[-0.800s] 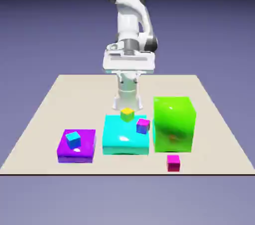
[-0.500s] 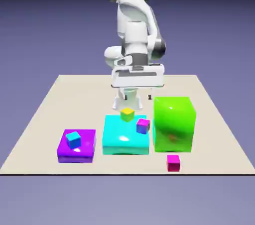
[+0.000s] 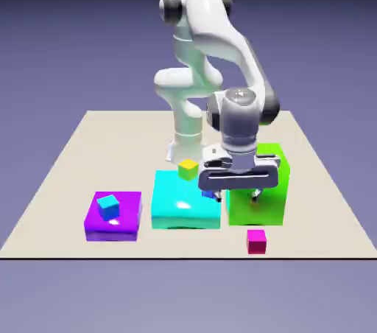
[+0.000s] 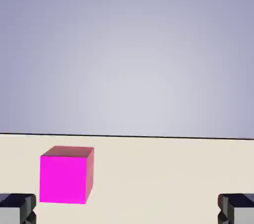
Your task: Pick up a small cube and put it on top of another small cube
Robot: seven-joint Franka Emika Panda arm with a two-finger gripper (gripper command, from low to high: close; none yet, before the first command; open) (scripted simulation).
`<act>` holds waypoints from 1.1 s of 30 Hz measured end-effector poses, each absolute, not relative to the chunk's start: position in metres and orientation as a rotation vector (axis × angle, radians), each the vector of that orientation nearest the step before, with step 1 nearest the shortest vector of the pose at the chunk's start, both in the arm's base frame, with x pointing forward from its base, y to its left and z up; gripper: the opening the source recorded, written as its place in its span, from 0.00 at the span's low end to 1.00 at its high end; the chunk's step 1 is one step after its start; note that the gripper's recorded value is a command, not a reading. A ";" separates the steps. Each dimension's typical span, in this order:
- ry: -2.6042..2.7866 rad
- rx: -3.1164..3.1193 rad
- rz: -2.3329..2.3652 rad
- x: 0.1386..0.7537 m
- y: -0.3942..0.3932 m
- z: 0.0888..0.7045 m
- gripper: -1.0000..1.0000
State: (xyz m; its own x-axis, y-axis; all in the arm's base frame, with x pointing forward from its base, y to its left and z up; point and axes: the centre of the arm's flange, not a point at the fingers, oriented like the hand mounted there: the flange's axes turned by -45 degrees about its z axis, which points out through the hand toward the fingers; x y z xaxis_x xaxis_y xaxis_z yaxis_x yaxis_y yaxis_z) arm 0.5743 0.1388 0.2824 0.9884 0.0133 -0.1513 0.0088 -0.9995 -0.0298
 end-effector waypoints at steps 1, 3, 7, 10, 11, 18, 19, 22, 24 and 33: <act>-0.013 -3.100 0.295 0.578 0.145 0.272 0.50; -0.006 -3.090 0.413 0.583 0.156 0.252 0.50; 0.010 -3.058 0.646 0.589 0.178 0.210 0.50; 0.022 -3.026 0.821 0.591 0.193 0.179 0.50; 0.025 -3.018 0.855 0.591 0.196 0.173 0.50; 0.024 -3.017 0.856 0.564 0.196 0.110 0.00; 0.025 -3.016 0.856 0.573 0.196 0.128 0.00; 0.026 -3.016 0.855 0.591 0.196 0.173 0.00; 0.021 -3.026 0.865 0.585 0.187 0.178 0.00; -0.173 -3.124 0.936 0.532 0.063 0.214 0.00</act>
